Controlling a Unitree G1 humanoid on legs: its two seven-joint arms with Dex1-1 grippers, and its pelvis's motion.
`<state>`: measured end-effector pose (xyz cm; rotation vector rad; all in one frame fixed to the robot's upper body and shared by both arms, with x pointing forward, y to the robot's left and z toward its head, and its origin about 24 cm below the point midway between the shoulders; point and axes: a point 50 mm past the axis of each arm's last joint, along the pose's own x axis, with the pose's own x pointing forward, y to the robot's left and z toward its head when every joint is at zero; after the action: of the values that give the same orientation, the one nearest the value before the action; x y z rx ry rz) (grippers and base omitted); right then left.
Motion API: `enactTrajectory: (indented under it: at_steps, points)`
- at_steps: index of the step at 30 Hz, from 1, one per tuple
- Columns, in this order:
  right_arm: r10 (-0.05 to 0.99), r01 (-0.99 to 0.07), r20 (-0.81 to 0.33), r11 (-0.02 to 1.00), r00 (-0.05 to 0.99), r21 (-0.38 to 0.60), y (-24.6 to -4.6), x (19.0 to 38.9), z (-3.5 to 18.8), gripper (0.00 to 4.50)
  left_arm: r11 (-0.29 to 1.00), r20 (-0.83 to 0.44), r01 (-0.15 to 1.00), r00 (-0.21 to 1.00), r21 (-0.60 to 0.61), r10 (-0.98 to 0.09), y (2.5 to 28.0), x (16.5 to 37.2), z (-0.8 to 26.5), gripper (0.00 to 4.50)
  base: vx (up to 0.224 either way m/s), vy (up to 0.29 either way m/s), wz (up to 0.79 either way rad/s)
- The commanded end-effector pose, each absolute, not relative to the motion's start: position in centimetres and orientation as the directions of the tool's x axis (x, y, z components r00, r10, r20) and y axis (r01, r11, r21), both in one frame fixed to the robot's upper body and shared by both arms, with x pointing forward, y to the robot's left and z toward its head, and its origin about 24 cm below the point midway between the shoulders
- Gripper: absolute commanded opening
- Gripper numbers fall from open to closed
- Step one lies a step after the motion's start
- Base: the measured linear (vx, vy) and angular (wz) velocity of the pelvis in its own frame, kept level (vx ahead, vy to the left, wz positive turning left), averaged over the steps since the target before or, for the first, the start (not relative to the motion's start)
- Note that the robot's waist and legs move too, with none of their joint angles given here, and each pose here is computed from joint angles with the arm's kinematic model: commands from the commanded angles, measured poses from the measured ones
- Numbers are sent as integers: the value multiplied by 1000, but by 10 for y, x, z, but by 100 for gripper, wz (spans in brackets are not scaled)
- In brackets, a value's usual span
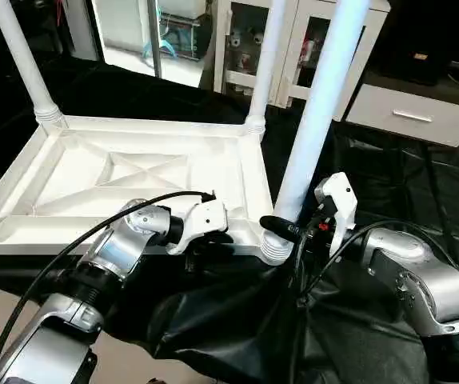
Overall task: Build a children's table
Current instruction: Insert table leg to table base
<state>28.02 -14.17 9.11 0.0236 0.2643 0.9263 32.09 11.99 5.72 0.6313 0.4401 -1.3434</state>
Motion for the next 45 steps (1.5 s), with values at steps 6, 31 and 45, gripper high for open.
enactTrajectory:
  at_steps: [6,31,45]
  points:
    - [761,-759,-185,644,622,97,-150,292,104,186,75,-718,995,94,59,-690,134,313,42,2,0,0,0]
    - [762,-758,-255,638,595,136,-137,296,86,186,41,-702,997,72,60,-708,127,309,41,0,0,0,0]
    - [750,-749,-323,644,577,158,-136,296,72,186,46,-701,997,75,60,-709,128,308,40,0,0,0,0]
